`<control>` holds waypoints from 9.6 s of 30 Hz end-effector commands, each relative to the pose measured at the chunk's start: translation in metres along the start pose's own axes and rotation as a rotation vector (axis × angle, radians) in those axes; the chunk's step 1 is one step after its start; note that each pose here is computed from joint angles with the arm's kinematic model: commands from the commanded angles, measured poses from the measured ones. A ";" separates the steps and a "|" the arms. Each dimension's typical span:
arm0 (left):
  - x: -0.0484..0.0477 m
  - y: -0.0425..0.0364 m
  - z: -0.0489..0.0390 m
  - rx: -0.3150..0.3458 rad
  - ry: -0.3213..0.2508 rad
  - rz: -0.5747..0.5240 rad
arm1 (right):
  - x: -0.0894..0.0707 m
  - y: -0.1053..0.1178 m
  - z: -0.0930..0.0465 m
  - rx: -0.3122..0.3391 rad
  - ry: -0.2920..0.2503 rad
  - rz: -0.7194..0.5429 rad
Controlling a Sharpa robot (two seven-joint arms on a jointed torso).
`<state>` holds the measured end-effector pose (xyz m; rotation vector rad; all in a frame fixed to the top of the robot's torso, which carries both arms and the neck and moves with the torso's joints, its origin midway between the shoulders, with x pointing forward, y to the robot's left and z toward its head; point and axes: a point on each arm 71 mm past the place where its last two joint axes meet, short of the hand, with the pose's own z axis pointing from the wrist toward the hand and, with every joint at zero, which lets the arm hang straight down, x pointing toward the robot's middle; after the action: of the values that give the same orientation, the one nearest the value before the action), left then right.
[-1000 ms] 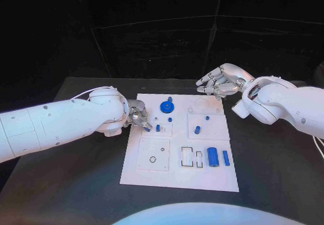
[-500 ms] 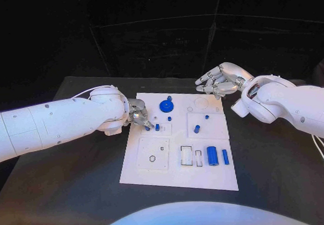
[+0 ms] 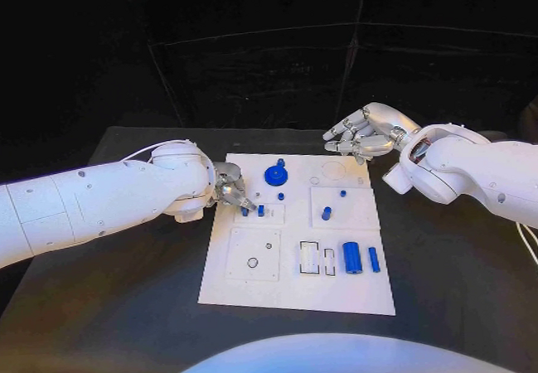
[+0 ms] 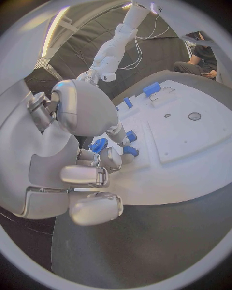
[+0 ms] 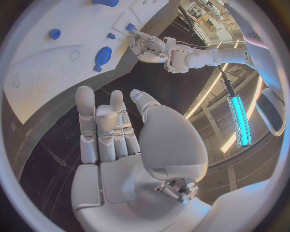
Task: Assemble the parts on the task board
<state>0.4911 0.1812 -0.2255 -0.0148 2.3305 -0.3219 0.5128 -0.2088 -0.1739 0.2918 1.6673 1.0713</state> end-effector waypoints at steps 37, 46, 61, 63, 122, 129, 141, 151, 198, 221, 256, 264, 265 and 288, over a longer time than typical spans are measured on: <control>-0.0030 0.0033 0.0010 -0.005 -0.013 -0.027 | -0.003 -0.001 -0.001 -0.003 -0.007 -0.004; -0.0046 0.0065 -0.0014 0.003 -0.045 -0.090 | -0.003 -0.001 0.000 -0.003 -0.006 -0.004; -0.0195 0.0019 -0.0109 0.310 -0.190 -0.396 | -0.002 -0.002 0.002 -0.001 -0.003 -0.005; -0.0218 -0.0027 -0.0111 0.356 -0.213 -0.401 | -0.002 -0.001 0.002 -0.002 -0.003 -0.005; -0.0056 -0.0708 0.0349 0.420 -0.285 0.297 | 0.005 0.005 0.006 -0.014 0.010 0.001; -0.0037 -0.0727 0.0349 0.428 -0.282 0.297 | 0.005 0.005 0.006 -0.014 0.010 0.002; -0.0020 -0.0753 0.0357 0.431 -0.270 0.301 | 0.006 0.005 0.006 -0.015 0.012 0.002; -0.0022 -0.0738 0.0376 0.418 -0.264 0.311 | 0.006 0.006 0.007 -0.015 0.014 0.002; -0.0197 -0.0054 -0.0030 0.417 -0.354 0.164 | 0.005 0.003 0.009 -0.012 0.014 0.000; -0.0145 -0.0104 0.0057 0.416 -0.342 0.162 | 0.005 0.003 0.009 -0.013 0.015 0.000; -0.0099 -0.0123 0.0120 0.391 -0.294 0.171 | 0.006 0.004 0.009 -0.014 0.016 0.001; -0.0105 -0.0107 0.0125 0.383 -0.296 0.170 | 0.006 0.004 0.009 -0.014 0.017 0.001; -0.0106 -0.0105 0.0126 0.381 -0.295 0.170 | 0.006 0.004 0.009 -0.014 0.017 0.001; -0.0123 -0.0057 0.0098 0.381 -0.321 0.159 | 0.004 0.000 0.008 0.006 0.016 -0.012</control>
<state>0.5061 0.1743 -0.2239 0.2941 1.9234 -0.6219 0.5179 -0.2020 -0.1767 0.2862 1.6775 1.0695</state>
